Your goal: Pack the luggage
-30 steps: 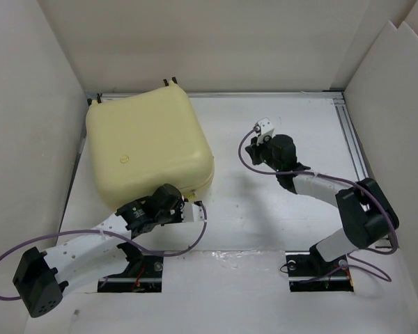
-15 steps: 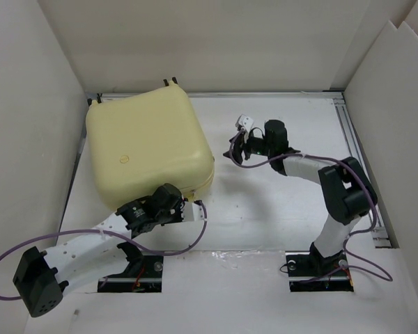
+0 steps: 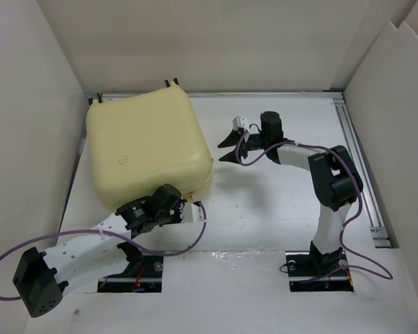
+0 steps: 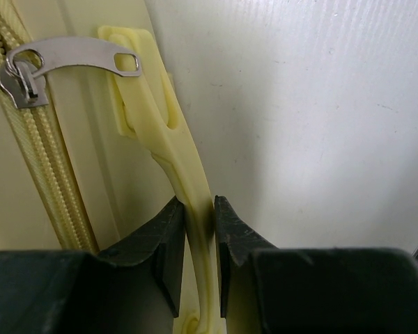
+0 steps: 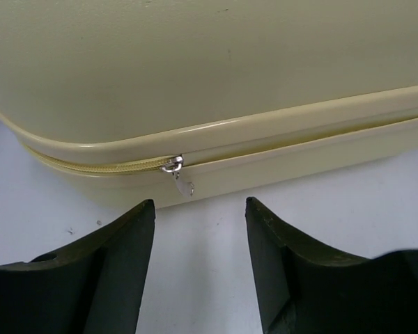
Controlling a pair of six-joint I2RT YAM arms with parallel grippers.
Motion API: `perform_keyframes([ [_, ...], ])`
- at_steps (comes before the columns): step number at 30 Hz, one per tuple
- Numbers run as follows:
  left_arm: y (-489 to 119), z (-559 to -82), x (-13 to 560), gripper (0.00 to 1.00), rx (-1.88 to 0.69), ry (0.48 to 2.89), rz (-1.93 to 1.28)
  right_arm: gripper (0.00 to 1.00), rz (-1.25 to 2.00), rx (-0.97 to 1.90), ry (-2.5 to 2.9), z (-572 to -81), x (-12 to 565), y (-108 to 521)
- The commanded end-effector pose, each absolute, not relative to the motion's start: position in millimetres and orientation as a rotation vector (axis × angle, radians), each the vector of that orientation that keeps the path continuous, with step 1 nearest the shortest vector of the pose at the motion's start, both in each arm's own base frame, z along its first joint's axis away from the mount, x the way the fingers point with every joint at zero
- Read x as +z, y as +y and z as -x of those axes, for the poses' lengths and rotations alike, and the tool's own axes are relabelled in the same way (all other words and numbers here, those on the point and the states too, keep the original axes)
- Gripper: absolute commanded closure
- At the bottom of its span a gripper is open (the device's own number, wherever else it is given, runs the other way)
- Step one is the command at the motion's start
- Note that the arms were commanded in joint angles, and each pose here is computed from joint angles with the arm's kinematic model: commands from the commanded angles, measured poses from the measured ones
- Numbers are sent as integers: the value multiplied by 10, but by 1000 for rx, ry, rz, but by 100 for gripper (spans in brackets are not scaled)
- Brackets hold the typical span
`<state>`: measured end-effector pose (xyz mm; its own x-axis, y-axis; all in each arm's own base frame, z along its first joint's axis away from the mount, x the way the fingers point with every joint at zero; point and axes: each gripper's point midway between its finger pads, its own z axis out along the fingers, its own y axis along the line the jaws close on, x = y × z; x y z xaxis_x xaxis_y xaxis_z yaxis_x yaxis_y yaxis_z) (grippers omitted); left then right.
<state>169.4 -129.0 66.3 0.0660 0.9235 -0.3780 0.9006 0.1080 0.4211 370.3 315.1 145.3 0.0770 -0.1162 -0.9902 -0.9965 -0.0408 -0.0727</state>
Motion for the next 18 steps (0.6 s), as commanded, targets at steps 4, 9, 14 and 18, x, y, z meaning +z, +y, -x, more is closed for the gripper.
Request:
perform_keyframes([
  [4, -1222, -1489, 524, 100, 4, 1897, -1914, 42, 1440, 1239, 1138, -3489, 1338, 3336],
  [9, -1267, -1528, 532, 100, 3, 1892, -1908, 42, 1447, 1221, 1185, -3519, 1191, 3532],
  [14, -1278, -1513, 529, 100, -12, 1899, -1902, 45, 1448, 1215, 1182, -3576, 1202, 3602],
  [18, -1288, -1521, 566, 100, -14, 1884, -1886, 45, 1445, 1187, 1161, -3593, 1336, 3600],
])
